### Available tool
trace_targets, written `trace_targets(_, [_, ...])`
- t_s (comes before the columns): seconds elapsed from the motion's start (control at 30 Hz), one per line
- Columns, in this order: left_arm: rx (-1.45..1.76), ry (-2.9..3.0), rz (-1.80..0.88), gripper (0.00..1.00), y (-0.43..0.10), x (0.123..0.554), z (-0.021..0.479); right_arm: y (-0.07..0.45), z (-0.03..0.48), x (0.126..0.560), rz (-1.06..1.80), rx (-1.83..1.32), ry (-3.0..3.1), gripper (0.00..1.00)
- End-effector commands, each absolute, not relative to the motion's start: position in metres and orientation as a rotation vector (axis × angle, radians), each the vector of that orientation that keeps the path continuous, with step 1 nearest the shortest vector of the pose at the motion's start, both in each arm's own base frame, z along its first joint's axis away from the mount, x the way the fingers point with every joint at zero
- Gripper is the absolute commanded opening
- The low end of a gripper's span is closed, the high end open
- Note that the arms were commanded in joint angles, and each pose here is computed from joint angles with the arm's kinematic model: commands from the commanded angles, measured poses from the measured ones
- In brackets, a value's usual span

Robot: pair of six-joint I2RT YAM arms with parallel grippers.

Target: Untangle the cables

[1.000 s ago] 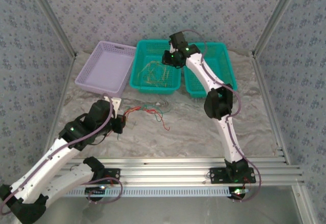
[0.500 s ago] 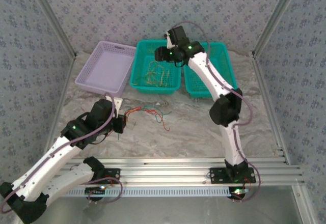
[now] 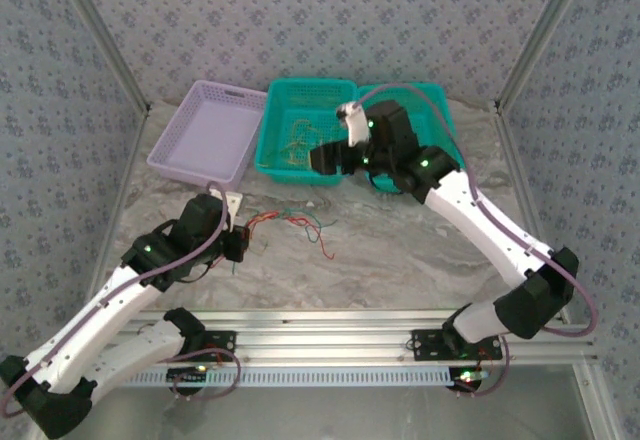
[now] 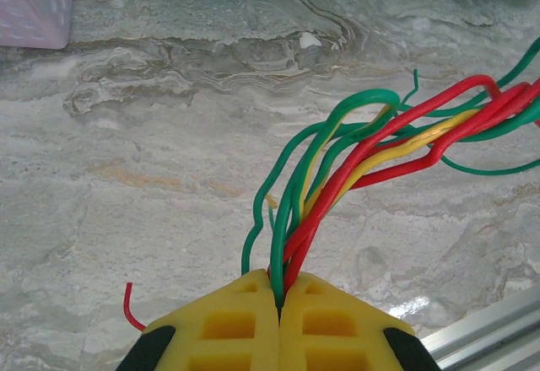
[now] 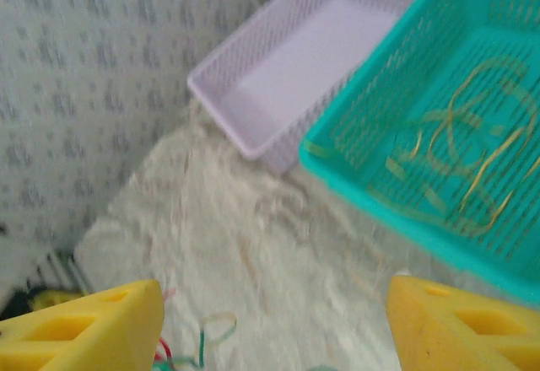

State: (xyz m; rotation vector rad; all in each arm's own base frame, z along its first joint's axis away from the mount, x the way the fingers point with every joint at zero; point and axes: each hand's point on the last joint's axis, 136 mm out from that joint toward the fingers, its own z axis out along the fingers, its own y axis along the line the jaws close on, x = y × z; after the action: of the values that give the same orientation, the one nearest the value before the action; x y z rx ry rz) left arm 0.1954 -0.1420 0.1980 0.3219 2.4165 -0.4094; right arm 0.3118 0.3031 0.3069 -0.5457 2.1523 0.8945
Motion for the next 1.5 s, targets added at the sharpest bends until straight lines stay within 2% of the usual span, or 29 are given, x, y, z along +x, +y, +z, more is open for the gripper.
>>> trace_targets(0.0, [0.354, 2.413, -0.432, 0.0, -0.146, 0.194, 0.2, 0.31, 0.304, 0.283, 0.973, -0.65, 2.103, 0.72])
trace_targets(0.23, [0.365, 2.426, -0.444, 0.0, -0.149, 0.193, 0.197, 0.316, 0.244, 0.239, 1.068, -0.748, 2.169, 0.71])
trace_targets(0.37, [0.371, 2.427, -0.446, 0.0, -0.15, 0.193, 0.197, 0.33, 0.228, 0.223, 1.082, -0.819, 2.168, 0.7])
trace_targets(0.53, [0.373, 2.426, -0.448, 0.0, -0.15, 0.193, 0.197, 0.34, 0.214, 0.226, 1.07, -0.831, 2.207, 0.6])
trace_targets(0.63, [0.373, 2.427, -0.45, 0.0, -0.151, 0.193, 0.197, 0.336, 0.217, 0.23, 1.028, -0.821, 2.204, 0.48])
trace_targets(0.73, [0.374, 2.424, -0.453, 0.0, -0.151, 0.193, 0.197, 0.333, 0.221, 0.233, 1.028, -0.804, 2.188, 0.27])
trace_targets(0.83, [0.378, 2.426, -0.453, 0.0, -0.152, 0.193, 0.197, 0.335, 0.222, 0.234, 1.047, -0.803, 2.189, 0.17])
trace_targets(0.9, [0.378, 2.427, -0.455, 0.0, -0.152, 0.193, 0.197, 0.333, 0.222, 0.236, 1.034, -0.787, 2.191, 0.03])
trace_targets(0.93, [0.377, 2.427, -0.456, 0.0, -0.152, 0.193, 0.197, 0.332, 0.223, 0.238, 1.015, -0.783, 2.191, 0.0])
trace_targets(1.1, [0.379, 2.43, -0.459, 0.0, -0.152, 0.192, 0.196, 0.303, 0.225, 0.254, 0.788, -0.716, 2.211, 0.0])
trace_targets(1.27, [0.384, 2.435, -0.456, 0.0, -0.153, 0.193, 0.195, 0.239, 0.228, 0.286, 0.471, -0.482, 2.241, 0.0])
trace_targets(1.47, [0.387, 2.44, -0.458, 0.0, -0.154, 0.193, 0.194, 0.179, 0.238, 0.303, 0.39, -0.223, 2.235, 0.0])
